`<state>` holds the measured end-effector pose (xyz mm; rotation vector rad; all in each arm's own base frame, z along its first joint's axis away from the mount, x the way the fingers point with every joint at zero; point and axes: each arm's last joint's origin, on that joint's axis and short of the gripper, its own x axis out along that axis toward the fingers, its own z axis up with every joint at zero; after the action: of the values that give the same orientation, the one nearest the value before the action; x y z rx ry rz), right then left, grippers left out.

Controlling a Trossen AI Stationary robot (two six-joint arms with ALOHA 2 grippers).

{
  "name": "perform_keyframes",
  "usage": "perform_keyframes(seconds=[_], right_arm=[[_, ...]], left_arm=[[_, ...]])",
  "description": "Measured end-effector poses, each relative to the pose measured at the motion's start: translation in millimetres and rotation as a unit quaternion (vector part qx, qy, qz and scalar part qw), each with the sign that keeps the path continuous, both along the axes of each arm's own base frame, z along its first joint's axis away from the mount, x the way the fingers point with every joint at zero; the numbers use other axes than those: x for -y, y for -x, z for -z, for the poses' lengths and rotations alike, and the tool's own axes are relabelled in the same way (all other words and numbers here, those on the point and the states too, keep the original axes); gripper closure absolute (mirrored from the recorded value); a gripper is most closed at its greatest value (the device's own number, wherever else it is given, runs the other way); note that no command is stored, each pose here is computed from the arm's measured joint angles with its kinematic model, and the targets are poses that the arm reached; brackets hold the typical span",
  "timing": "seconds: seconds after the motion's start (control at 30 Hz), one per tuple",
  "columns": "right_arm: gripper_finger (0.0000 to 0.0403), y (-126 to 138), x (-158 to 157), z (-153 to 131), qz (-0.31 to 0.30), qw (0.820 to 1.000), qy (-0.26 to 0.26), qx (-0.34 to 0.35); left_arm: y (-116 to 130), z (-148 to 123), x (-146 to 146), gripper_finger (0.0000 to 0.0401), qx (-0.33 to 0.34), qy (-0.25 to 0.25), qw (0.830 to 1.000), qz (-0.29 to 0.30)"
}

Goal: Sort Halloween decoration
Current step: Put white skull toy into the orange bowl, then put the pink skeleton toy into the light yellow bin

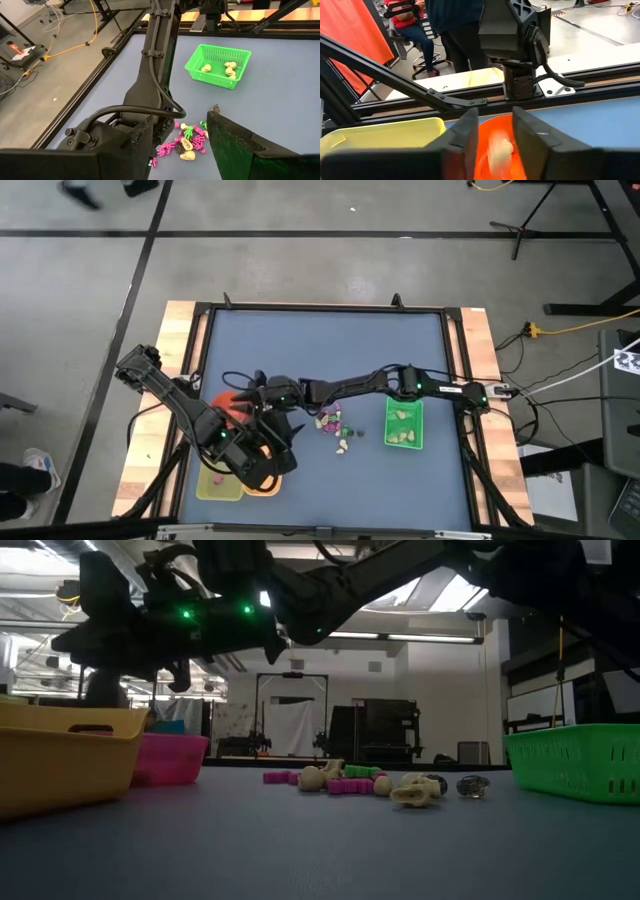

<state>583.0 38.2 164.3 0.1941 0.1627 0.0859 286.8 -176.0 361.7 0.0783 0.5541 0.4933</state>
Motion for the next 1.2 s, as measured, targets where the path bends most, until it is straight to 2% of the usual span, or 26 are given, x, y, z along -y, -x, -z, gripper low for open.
perform_keyframes(seconds=[0.13,0.27,0.43,0.53,0.63,0.73,0.9,1.2], right_arm=[[0.024,0,0,0,-0.001,1.0,0.0,0.0],[0.022,0,0,2,-0.004,1.0,-0.004,-0.012],[0.0221,9,9,-4,-0.049,0.994,0.001,-0.102],[0.0225,22,27,-21,-0.083,0.982,-0.004,-0.168],[0.0225,40,47,-40,-0.121,0.965,0.029,-0.229],[0.0224,62,68,-64,-0.123,0.95,0.062,-0.281],[0.0225,103,96,-113,-0.114,0.931,0.108,-0.329],[0.0226,179,115,-189,-0.106,0.913,0.113,-0.377]], left_arm=[[0,0,0,0.0231,0.0,0.0,1.0,0.0],[0,0,0,0.0231,0.0,0.0,1.0,0.0],[0,0,0,0.0231,-0.001,0.0,1.0,0.0],[-1,1,0,0.0231,-0.008,0.011,1.0,0.007],[-2,2,-2,0.0231,-0.019,0.027,0.999,0.016],[-5,2,-6,0.0231,-0.03,0.043,0.998,0.02],[-14,3,-20,0.0231,-0.042,0.063,0.997,0.01],[-30,6,-54,0.0231,-0.086,0.102,0.991,0.009]])
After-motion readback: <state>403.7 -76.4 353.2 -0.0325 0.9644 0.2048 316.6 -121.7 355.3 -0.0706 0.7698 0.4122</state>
